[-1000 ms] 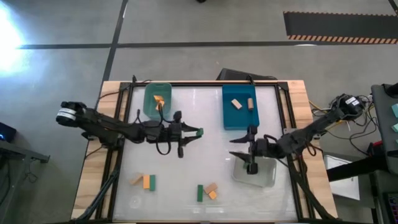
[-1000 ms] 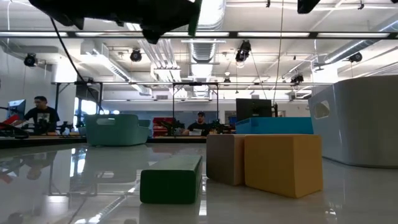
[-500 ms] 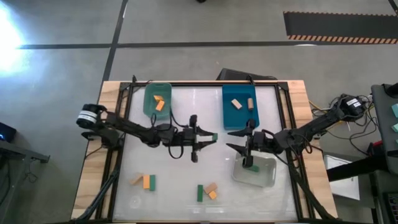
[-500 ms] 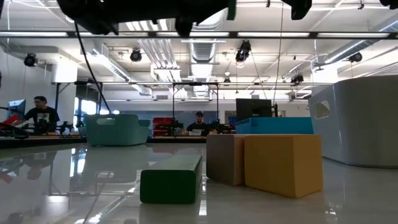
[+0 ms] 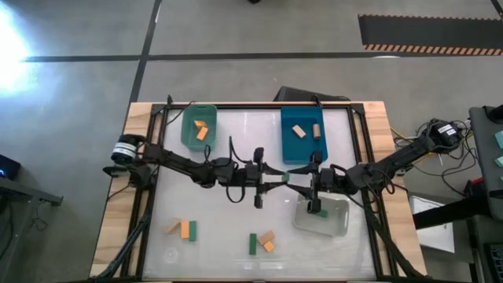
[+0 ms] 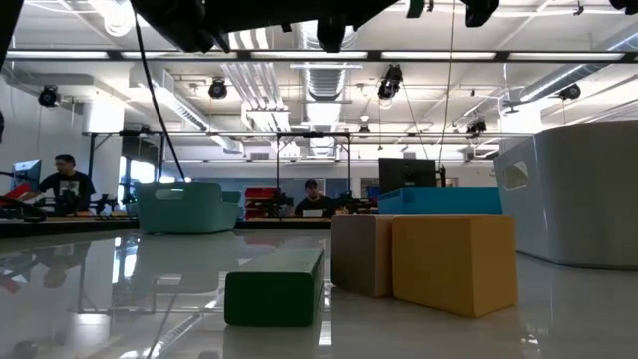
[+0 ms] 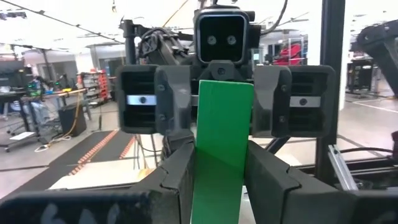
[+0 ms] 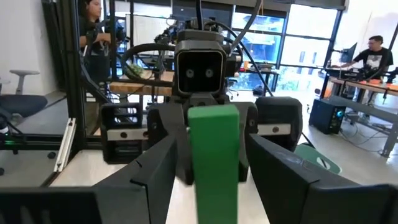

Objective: Sort & place blocks by color
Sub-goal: Put the green wooden block into the gray bin

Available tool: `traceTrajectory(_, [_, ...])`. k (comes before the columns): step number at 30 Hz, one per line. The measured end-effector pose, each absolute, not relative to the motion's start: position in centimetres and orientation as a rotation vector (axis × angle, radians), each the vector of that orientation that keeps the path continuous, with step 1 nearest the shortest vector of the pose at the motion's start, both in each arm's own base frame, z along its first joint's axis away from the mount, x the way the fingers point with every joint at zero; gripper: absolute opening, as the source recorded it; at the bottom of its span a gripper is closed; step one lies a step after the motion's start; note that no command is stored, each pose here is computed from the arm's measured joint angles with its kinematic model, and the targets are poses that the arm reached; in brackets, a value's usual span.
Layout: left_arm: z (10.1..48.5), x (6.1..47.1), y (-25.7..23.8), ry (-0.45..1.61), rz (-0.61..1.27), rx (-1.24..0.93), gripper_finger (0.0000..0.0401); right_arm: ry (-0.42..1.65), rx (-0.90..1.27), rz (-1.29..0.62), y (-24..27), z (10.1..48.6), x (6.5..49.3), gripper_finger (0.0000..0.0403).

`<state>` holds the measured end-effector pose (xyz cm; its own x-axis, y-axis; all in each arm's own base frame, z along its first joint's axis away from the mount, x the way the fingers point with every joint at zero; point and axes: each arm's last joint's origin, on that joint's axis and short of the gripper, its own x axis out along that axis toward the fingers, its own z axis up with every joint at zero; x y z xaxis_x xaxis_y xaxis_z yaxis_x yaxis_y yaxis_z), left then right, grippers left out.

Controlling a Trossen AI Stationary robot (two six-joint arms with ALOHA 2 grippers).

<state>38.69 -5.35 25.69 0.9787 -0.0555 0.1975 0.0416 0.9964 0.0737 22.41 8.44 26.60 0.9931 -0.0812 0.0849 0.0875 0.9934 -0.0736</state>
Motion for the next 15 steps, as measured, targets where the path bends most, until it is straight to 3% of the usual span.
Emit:
traceTrajectory(10, [25.39, 39.67, -5.50, -0.200, -0.054, 0.063, 0.0094, -0.082, -0.090, -0.085, 8.44, 26.61, 22.42, 0.0186])
traceTrajectory(15, [25.37, 39.67, -5.50, -0.198, -0.054, 0.063, 0.0094, -0.081, -0.101, -0.086, 8.44, 26.61, 22.42, 0.0154])
